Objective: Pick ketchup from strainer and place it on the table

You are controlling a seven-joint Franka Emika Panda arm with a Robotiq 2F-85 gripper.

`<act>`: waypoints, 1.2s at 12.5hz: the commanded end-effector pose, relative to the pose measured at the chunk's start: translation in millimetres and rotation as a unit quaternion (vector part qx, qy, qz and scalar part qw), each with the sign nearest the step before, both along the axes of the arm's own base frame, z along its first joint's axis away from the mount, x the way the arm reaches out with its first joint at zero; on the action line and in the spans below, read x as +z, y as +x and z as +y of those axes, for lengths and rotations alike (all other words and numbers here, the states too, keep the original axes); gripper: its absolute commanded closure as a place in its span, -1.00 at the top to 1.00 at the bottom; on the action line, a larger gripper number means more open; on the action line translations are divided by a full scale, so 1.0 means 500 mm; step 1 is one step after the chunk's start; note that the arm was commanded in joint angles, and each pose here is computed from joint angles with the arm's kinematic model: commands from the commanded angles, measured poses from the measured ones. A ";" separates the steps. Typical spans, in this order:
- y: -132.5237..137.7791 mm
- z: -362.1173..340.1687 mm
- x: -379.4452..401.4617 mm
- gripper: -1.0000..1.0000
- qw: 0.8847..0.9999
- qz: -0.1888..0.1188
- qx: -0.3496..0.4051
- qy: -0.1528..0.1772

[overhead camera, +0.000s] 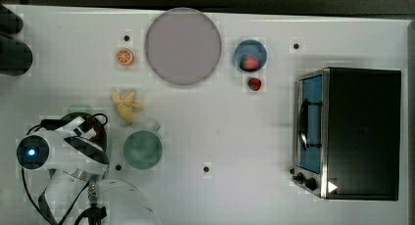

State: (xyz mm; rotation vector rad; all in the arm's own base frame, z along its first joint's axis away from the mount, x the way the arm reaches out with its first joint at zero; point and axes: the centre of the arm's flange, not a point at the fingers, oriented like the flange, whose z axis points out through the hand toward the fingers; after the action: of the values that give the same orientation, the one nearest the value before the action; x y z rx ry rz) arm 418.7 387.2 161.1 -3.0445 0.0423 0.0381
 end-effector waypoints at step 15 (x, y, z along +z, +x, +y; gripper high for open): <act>0.084 -0.088 0.474 0.13 0.998 0.056 -0.007 -0.041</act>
State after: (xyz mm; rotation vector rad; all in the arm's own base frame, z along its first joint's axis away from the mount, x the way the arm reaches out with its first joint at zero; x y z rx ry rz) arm 434.0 374.7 397.6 -3.1442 0.1119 0.1341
